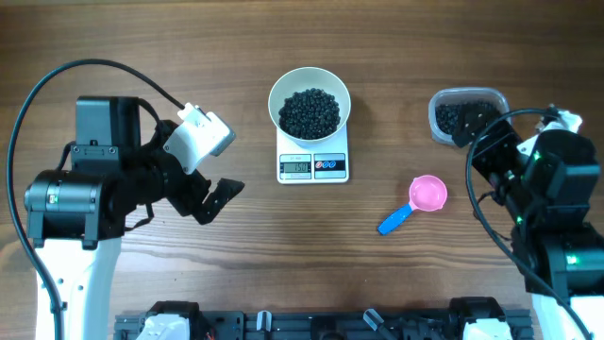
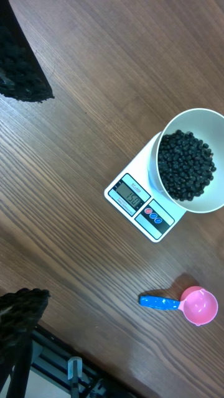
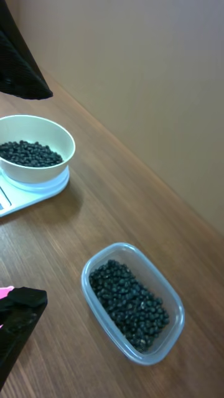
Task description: Scoop item into bowl and weigh 150g on scale
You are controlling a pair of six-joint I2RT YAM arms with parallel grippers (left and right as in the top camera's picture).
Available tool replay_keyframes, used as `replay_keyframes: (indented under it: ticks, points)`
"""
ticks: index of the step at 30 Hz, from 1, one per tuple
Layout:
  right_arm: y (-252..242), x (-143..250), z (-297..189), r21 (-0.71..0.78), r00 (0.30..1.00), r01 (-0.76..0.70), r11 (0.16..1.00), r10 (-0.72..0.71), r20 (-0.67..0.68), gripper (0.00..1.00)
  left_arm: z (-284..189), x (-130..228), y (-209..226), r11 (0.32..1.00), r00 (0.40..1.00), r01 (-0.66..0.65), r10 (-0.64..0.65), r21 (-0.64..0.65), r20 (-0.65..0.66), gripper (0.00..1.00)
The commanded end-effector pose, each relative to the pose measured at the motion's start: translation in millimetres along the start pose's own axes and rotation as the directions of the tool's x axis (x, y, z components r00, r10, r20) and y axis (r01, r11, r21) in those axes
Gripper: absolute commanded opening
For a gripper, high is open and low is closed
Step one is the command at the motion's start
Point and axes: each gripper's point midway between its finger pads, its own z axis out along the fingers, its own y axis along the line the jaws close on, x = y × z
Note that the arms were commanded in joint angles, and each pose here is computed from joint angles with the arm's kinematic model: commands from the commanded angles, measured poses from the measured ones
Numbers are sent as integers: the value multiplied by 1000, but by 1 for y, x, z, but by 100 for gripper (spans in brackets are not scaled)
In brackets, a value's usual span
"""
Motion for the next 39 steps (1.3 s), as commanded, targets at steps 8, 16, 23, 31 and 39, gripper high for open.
replay_keyframes:
  ticks: [8,16,23,31,39]
  points:
    - [7,7,-6,-45,996,78,996,-79,-36,100,-4,-4,2,1000,1000,-13,13,-5,15,100]
    - [20,-17,-56,-101,947,289,952,-268,178,100,-4,-4,2,1000,1000,-13,13,-5,15,100]
    - [10,-8,-72,-125,881,410,903,-357,309,100,-4,-4,2,1000,1000,-13,13,-5,15,100]
    - [-8,9,-58,-146,790,505,851,-387,476,100,-4,-4,2,1000,1000,-13,13,-5,15,100]
    - [-27,26,-50,-132,731,557,820,-409,546,100,-4,-4,2,1000,1000,-13,13,-5,15,100]
